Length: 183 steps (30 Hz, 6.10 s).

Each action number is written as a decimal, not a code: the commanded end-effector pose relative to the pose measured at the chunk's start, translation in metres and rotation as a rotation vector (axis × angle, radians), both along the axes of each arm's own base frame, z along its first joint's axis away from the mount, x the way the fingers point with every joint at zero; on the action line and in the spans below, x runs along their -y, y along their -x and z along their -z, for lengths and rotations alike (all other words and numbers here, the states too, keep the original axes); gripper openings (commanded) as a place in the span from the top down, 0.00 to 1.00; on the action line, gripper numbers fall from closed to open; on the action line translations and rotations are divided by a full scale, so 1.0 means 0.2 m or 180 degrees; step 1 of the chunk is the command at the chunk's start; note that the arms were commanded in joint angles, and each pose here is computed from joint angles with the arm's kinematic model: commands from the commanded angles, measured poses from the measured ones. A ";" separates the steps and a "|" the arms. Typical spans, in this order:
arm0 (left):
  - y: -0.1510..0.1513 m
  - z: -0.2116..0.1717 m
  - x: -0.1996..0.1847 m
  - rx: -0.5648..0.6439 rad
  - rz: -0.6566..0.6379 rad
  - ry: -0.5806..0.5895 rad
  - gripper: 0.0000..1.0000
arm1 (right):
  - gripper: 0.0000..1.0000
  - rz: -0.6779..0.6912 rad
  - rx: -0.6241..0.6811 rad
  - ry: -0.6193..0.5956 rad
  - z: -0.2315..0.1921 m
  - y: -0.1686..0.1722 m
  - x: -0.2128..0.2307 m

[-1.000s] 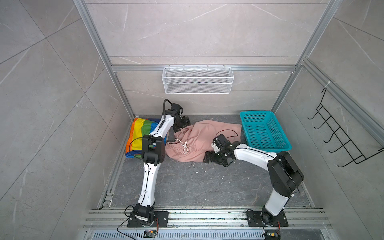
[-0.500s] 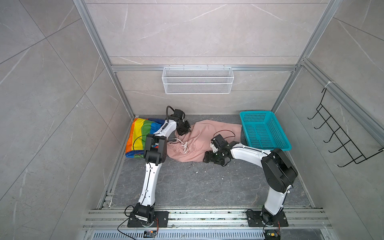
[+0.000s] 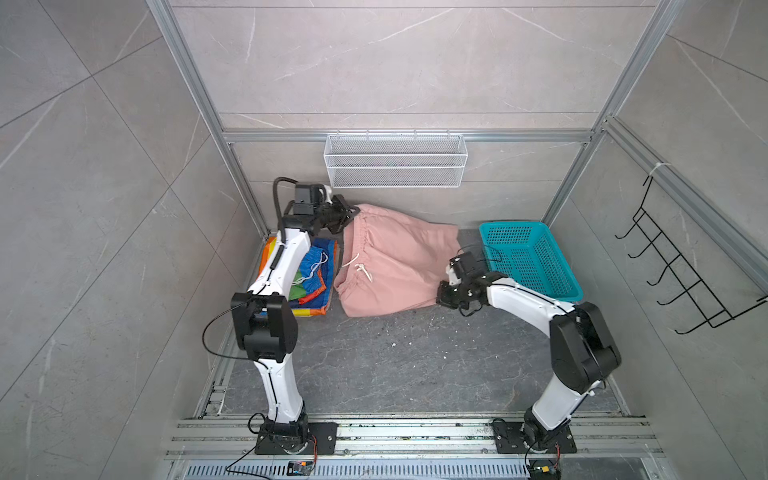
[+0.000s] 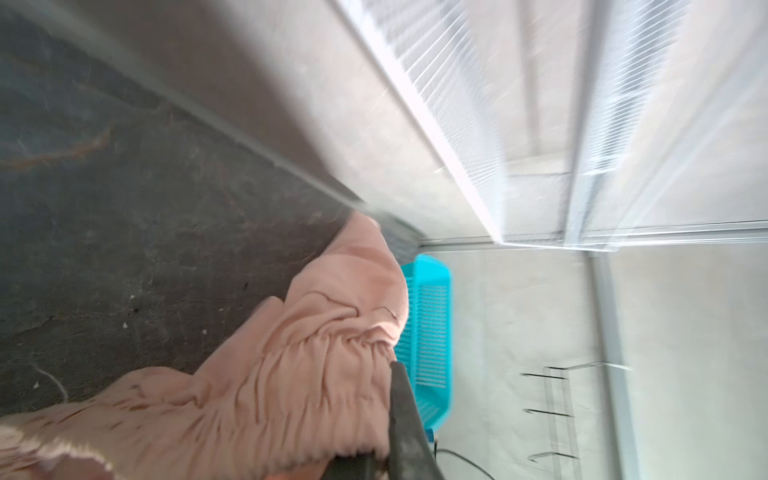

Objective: Fold and stack the shorts

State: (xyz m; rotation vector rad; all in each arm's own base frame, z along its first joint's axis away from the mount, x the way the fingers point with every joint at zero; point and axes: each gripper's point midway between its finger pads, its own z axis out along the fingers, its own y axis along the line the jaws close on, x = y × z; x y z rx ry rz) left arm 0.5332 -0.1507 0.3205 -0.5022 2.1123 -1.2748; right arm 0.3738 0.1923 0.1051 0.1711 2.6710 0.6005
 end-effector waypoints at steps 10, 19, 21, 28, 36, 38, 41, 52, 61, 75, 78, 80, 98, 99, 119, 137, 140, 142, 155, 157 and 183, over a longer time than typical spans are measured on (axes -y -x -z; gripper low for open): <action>0.40 0.55 -0.16 -0.0864 -0.0166 0.0464 1.00 | 1.00 -0.0206 -0.0447 0.0535 0.18 0.52 0.31; 0.61 0.88 -0.22 -0.1289 -0.0066 -0.0242 0.56 | 0.96 -0.0303 -0.0605 0.0660 0.26 0.58 0.33; 0.62 0.88 -0.29 -0.1337 -0.0075 -0.0620 0.51 | 0.85 -0.0319 -0.0576 0.0675 0.24 0.56 0.33; 0.66 1.00 -0.30 -0.1555 0.0092 -0.0783 0.48 | 0.60 -0.0333 -0.0484 0.0694 0.17 0.51 0.32; 0.65 1.18 -0.39 -0.1760 0.0106 -0.1303 0.49 | 0.41 -0.0366 -0.0424 0.0648 0.13 0.49 0.30; 0.64 1.22 -0.39 -0.1787 0.0076 -0.1262 0.49 | 0.35 -0.0365 -0.0427 0.0612 0.13 0.48 0.30; 0.61 1.26 -0.38 -0.1745 -0.0011 -0.1288 0.49 | 0.25 -0.0368 -0.0421 0.0548 0.13 0.48 0.28; 0.53 1.38 -0.25 -0.1595 0.0059 -0.1142 0.49 | 0.06 -0.0390 -0.0421 0.0499 0.13 0.48 0.26; 0.58 1.42 -0.21 -0.1442 0.0061 -0.0970 0.72 | 0.06 -0.0399 -0.0441 0.0471 0.14 0.47 0.25; 0.54 0.83 -0.16 -0.0741 0.0018 -0.0870 1.00 | 0.01 -0.0199 -0.0056 0.0524 -0.22 0.26 0.28; 0.55 0.65 -0.18 -0.0528 -0.0030 -0.0957 1.00 | 0.01 -0.0030 0.0078 0.0600 -0.31 0.12 0.31; 0.57 0.57 -0.19 -0.0435 -0.0028 -0.0969 1.00 | 0.01 0.0043 0.0145 0.0558 -0.35 0.00 0.30; 0.69 0.58 -0.19 -0.0516 0.0082 -0.1071 1.00 | 0.04 0.0058 -0.0190 0.0670 0.12 -0.76 0.13; 0.69 0.59 -0.19 -0.0521 0.0084 -0.1066 1.00 | 0.04 0.0042 -0.0236 0.0648 0.16 -0.75 0.12; 0.86 0.71 -0.05 -0.0659 0.0420 -0.1498 1.00 | 0.03 0.0256 -0.0820 0.0469 0.37 0.38 0.38; 0.82 0.73 -0.07 -0.0736 0.0338 -0.1594 1.00 | 0.05 0.0642 -0.0336 0.1054 0.15 -0.45 0.53; 0.83 0.73 -0.10 -0.0751 0.0336 -0.1665 1.00 | 0.07 0.0682 -0.0380 0.1233 0.20 -0.47 0.59; 0.84 0.73 -0.11 -0.0763 0.0333 -0.1696 1.00 | 0.09 0.0681 -0.0424 0.1244 0.23 -0.45 0.60; 0.83 0.75 -0.11 -0.0784 0.0293 -0.1661 1.00 | 0.33 0.0656 -0.0600 0.1132 0.42 -0.42 0.57; 0.84 0.75 -0.11 -0.0794 0.0295 -0.1672 1.00 | 0.36 0.0658 -0.0607 0.1133 0.43 -0.42 0.57; 0.82 0.63 -0.28 -0.0771 -0.0041 -0.1578 1.00 | 1.00 0.0659 -0.0155 0.1015 0.00 -0.49 0.54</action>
